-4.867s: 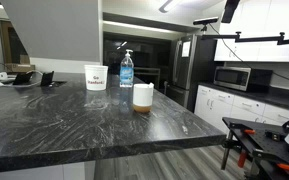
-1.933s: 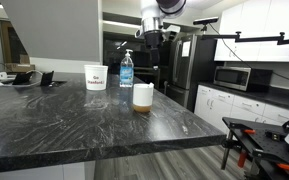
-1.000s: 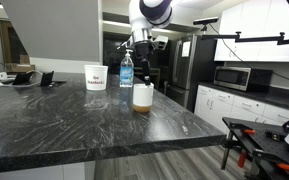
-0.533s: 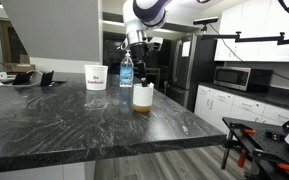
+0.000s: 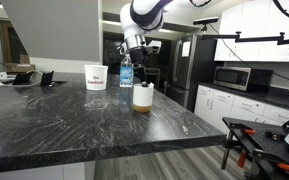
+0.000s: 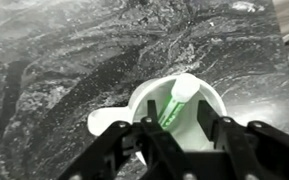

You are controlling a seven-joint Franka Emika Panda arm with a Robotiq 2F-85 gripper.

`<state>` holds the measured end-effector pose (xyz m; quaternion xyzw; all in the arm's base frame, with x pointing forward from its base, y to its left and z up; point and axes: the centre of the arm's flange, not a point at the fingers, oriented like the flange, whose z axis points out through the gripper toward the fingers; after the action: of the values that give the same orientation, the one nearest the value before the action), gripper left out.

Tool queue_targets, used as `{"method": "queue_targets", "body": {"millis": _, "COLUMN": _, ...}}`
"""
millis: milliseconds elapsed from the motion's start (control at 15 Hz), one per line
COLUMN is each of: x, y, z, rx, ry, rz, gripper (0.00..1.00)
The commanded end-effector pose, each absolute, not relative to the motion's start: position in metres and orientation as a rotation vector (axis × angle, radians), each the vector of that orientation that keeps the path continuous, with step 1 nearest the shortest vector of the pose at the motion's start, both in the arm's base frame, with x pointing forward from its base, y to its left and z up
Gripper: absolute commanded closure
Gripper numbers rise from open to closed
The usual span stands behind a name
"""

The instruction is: Pick up the pen from the mug cup and put it on the table.

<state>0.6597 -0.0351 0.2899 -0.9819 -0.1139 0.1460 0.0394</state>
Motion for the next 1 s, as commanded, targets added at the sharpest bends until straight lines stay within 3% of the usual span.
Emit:
{"method": "queue_targets", "body": {"millis": 0, "x": 0.668, "y": -0.035, "z": 0.289, "rx": -3.003, "ry": -0.388, "rz": 0.5, "gripper": 0.54}}
{"method": "queue_targets", "body": {"millis": 133, "x": 0.669, "y": -0.035, "z": 0.287, "rx": -3.009, "ry": -0.391, "rz": 0.504, "gripper": 0.78}}
{"method": "queue_targets", "body": {"millis": 200, "x": 0.669, "y": -0.036, "z": 0.287, "rx": -3.012, "ry": -0.395, "rz": 0.508, "gripper": 0.81}}
{"method": "queue_targets", "body": {"millis": 400, "x": 0.669, "y": -0.037, "z": 0.29, "rx": -3.02, "ry": -0.409, "rz": 0.513, "gripper": 1.0}}
{"method": "queue_targets", "body": {"millis": 533, "x": 0.67, "y": -0.037, "z": 0.293, "rx": -3.023, "ry": -0.413, "rz": 0.51, "gripper": 0.95}}
{"method": "queue_targets", "body": {"millis": 933, "x": 0.663, "y": -0.029, "z": 0.324, "rx": -3.056, "ry": -0.533, "rz": 0.483, "gripper": 0.95}}
